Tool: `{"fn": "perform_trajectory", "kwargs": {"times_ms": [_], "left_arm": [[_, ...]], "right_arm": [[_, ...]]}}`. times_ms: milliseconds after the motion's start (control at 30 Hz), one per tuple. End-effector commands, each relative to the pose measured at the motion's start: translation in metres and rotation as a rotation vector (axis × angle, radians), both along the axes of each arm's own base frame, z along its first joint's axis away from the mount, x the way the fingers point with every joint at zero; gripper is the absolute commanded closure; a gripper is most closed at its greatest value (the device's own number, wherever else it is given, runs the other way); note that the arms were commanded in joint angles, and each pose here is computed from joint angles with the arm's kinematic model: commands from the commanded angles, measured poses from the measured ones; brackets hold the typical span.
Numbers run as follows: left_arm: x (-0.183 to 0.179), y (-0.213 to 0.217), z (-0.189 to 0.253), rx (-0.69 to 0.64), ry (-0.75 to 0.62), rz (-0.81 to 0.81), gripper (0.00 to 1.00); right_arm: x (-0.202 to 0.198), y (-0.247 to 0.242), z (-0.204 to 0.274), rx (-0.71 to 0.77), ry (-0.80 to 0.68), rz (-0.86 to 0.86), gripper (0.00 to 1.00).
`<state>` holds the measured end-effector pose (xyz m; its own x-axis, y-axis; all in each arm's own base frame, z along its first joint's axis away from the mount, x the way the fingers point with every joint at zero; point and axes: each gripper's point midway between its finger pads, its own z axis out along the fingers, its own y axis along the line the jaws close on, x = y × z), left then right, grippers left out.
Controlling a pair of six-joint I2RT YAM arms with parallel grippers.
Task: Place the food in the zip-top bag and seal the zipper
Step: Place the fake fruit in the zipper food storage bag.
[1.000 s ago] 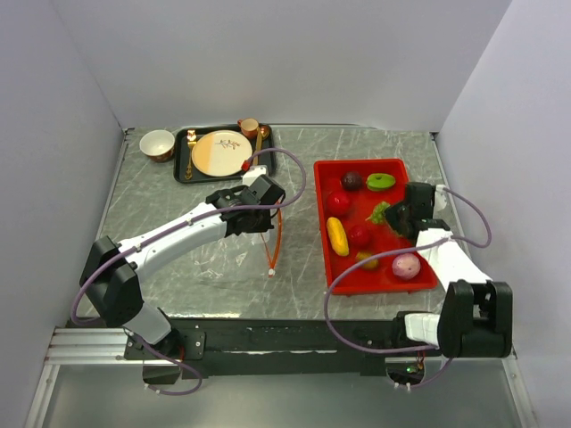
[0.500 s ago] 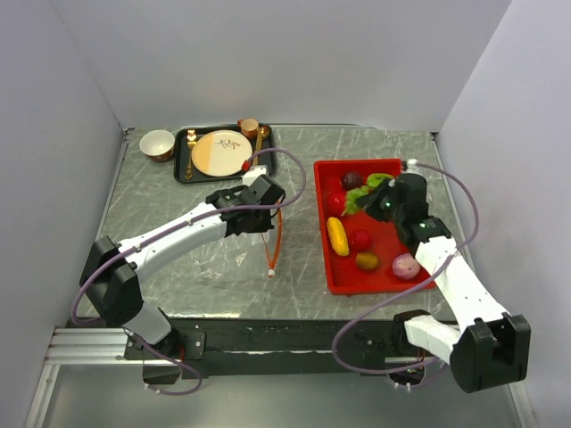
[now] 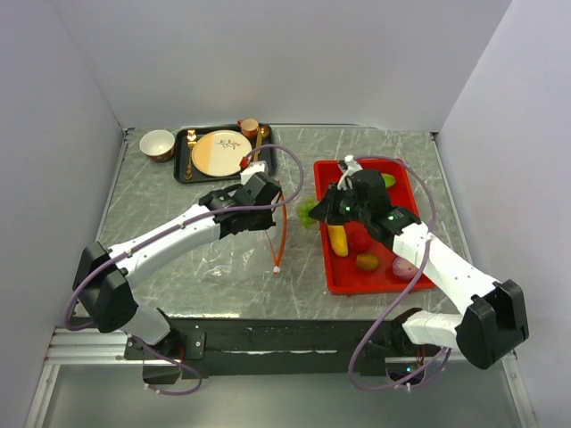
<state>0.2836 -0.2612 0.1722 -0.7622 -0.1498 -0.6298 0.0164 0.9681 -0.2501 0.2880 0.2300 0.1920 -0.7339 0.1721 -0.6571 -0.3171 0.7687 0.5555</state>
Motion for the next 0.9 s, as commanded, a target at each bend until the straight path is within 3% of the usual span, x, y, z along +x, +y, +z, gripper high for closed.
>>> {"fn": "perform_trajectory", "kwargs": {"times_ms": [0,333,533,867], "left_arm": [[0.003,-0.011,0.015,-0.080,-0.030,-0.013,0.99],[0.006,-0.018,0.020,-0.091,-0.017,-0.010,0.99],[0.006,-0.023,0.026,-0.113,-0.009,-0.016,0.99],[-0.002,-0.027,0.042,-0.171,-0.022,-0.056,0.99]], "right_arm": [[-0.001,0.034,0.050,0.095,-0.159,0.162,1.00],[-0.031,0.062,0.063,0.146,-0.217,0.363,1.00],[-0.023,0.066,0.033,-0.023,-0.195,0.332,1.00],[-0.009,0.073,-0.005,-0.091,-0.144,0.308,1.00]]}}
